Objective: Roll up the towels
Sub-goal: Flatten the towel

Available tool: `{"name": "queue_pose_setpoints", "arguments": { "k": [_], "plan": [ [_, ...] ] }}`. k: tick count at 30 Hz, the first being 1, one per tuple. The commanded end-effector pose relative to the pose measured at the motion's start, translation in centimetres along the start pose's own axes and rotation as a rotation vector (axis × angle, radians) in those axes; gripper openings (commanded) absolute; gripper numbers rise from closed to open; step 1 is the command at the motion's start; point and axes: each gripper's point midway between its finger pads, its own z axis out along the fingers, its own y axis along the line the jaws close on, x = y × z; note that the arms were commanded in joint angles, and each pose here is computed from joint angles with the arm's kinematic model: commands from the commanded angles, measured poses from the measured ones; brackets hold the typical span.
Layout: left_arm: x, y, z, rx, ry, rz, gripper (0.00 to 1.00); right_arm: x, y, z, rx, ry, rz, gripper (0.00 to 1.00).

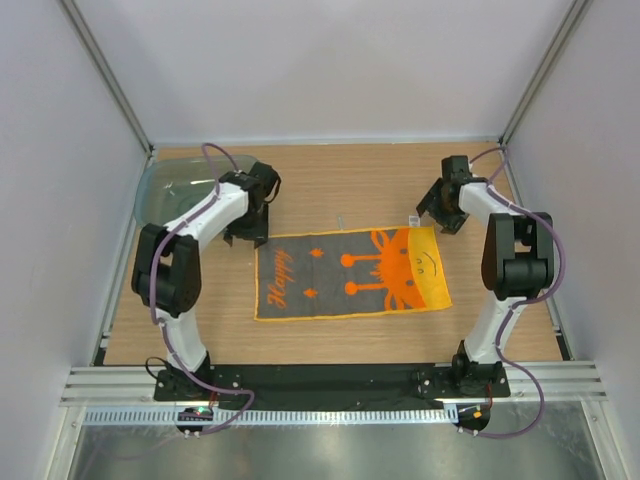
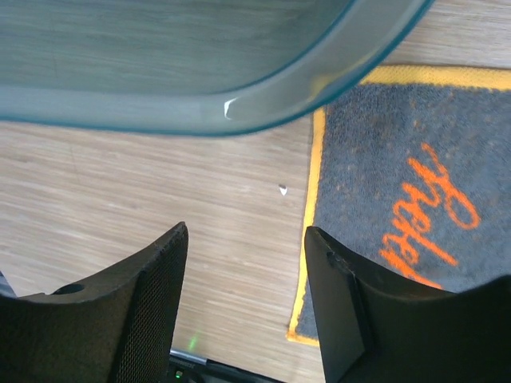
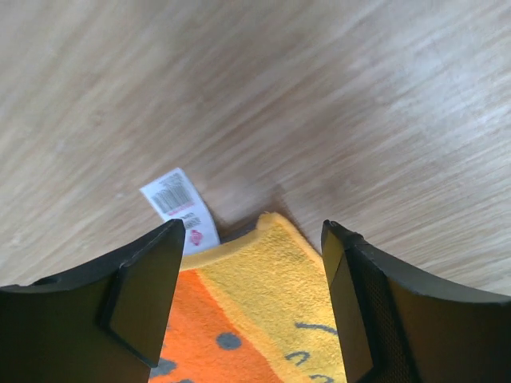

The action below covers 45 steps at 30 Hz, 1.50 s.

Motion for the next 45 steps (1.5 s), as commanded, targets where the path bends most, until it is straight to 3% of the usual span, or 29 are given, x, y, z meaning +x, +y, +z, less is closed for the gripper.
{"name": "queue_pose_setpoints", "arguments": {
  "k": [1, 6, 10, 13, 14, 18, 24, 29, 45],
  "plan": [
    [-0.2, 1.0, -4.2, 0.045, -0.091, -0.057, 0.61, -4.2, 2.0, -2.7, -0.038, -0.109, -0.007, 0.78],
    [2.7, -0.1, -6.3, 0.134, -0.113, -0.084, 0.59, -7.0, 2.8, -6.5, -0.033, -0.169, -0.022, 0.79],
    [6.1, -1.5, -7.8, 0.264, -0.113, -0.140, 0.58, -6.8, 1.4, -9.8, -0.036, -0.223, -0.029, 0.79],
    [9.5, -2.7, -7.3, 0.347, -0.046, -0.200, 0.56, -4.5, -0.2, -10.9, -0.046, -0.213, -0.033, 0.79],
    [9.8, -2.6, -8.0, 0.376, -0.064, -0.250, 0.55, -4.4, -0.3, -12.9, -0.086, -0.246, -0.022, 0.79],
    [12.5, -2.6, -6.9, 0.416, -0.067, -0.338, 0.50, 0.4, -1.7, -14.2, -0.188, -0.188, -0.018, 0.78],
    [14.1, -3.4, -4.9, 0.451, -0.043, -0.435, 0.41, 3.1, -3.6, -18.5, -0.316, -0.298, 0.019, 0.77],
    [15.3, -3.8, -2.6, 0.455, -0.039, -0.514, 0.34, 4.5, -5.2, -19.2, -0.285, -0.284, -0.001, 0.75],
    [16.7, -4.1, -0.5, 0.400, 0.031, -0.512, 0.32, 5.1, -6.1, -18.2, -0.231, -0.254, -0.036, 0.75]
  ]
}}
